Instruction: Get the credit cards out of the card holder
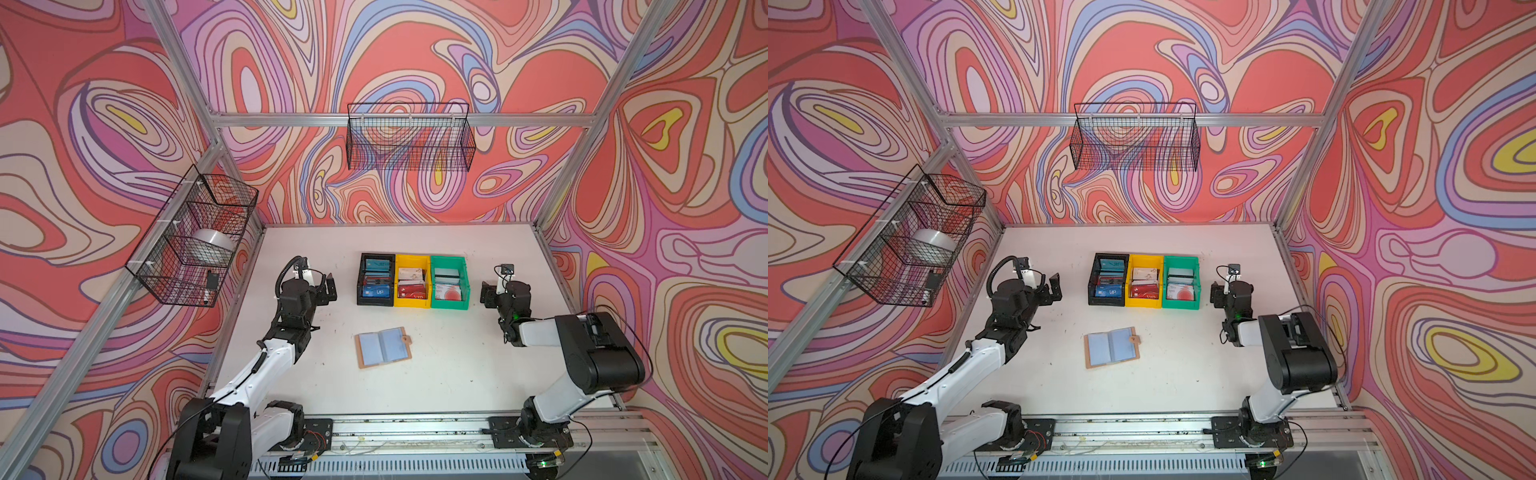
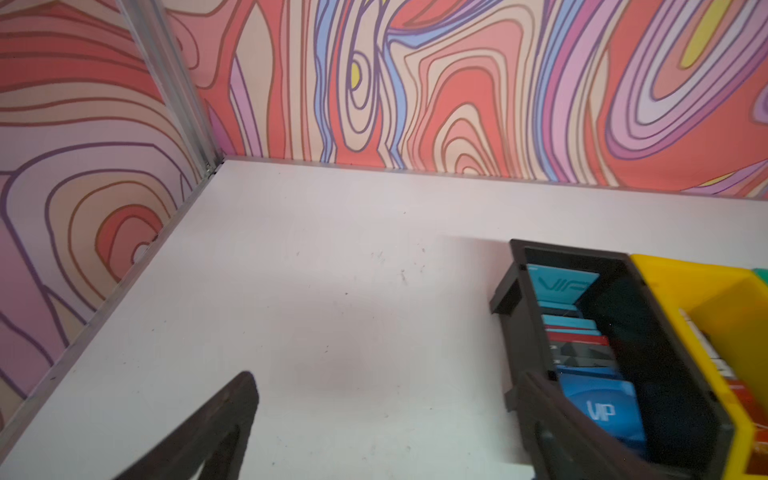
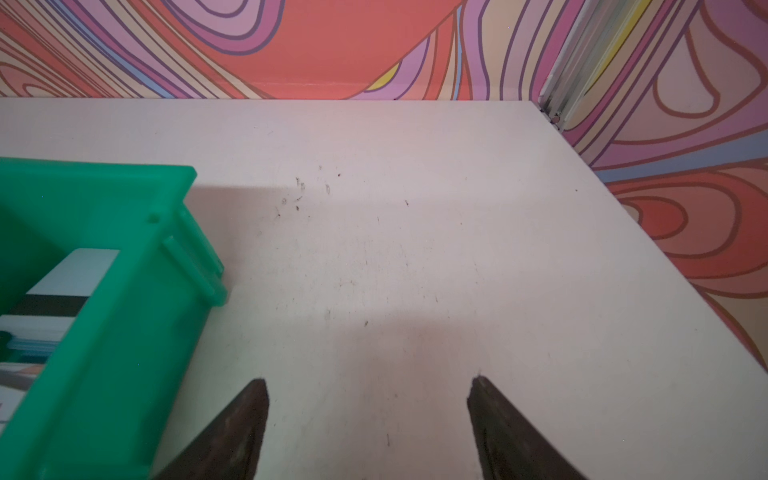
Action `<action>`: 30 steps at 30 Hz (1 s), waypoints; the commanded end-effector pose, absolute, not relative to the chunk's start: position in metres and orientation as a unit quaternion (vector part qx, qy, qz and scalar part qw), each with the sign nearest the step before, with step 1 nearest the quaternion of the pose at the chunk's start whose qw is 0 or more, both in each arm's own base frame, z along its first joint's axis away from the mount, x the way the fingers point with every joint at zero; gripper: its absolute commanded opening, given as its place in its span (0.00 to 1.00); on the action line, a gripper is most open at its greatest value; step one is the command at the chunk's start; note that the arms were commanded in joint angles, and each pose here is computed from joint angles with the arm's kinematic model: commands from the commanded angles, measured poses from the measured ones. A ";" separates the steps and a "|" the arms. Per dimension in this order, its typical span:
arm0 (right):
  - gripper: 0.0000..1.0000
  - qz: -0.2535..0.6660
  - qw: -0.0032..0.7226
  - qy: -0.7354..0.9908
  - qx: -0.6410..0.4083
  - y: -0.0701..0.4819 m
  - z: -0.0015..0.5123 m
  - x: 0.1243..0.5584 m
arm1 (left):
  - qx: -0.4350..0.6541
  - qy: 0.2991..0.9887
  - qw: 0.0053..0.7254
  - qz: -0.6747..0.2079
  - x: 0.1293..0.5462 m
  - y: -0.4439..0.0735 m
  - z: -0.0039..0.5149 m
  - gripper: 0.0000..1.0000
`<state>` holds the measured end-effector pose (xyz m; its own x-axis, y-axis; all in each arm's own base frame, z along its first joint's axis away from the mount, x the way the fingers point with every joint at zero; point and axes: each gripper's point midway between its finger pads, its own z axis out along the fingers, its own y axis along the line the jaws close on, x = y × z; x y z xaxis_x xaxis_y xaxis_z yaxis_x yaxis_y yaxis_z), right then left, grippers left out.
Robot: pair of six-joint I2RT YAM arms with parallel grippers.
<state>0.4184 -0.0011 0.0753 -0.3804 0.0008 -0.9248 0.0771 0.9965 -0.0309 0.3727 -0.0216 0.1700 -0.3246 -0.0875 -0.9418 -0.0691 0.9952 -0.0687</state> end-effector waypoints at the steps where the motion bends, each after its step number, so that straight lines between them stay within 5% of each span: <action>1: 0.79 -0.024 0.616 0.787 0.030 -0.003 0.098 0.423 | -0.039 0.796 0.604 0.005 0.380 -0.012 0.165 1.00; 8: 0.80 -0.014 0.606 0.795 0.019 0.000 0.094 0.425 | -0.033 0.778 0.627 0.034 0.386 0.002 0.162 1.00; 16: 0.84 -0.020 0.605 0.795 0.028 -0.004 0.094 0.426 | -0.042 0.820 0.567 0.063 0.379 0.015 0.114 1.00; 20: 0.98 -0.020 0.605 0.795 0.028 -0.004 0.095 0.426 | -0.066 0.778 0.620 0.075 0.376 0.024 0.100 1.00; 30: 0.99 -0.019 0.604 0.797 0.029 -0.004 0.094 0.427 | -0.055 0.816 0.572 0.064 0.390 0.019 0.092 1.00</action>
<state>0.4229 -0.0013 0.0888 -0.2854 0.0134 -0.9583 0.0588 0.9983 -0.0036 0.3843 0.0174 0.0830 -0.3564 -0.0171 -0.9342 -0.1572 0.9867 0.0419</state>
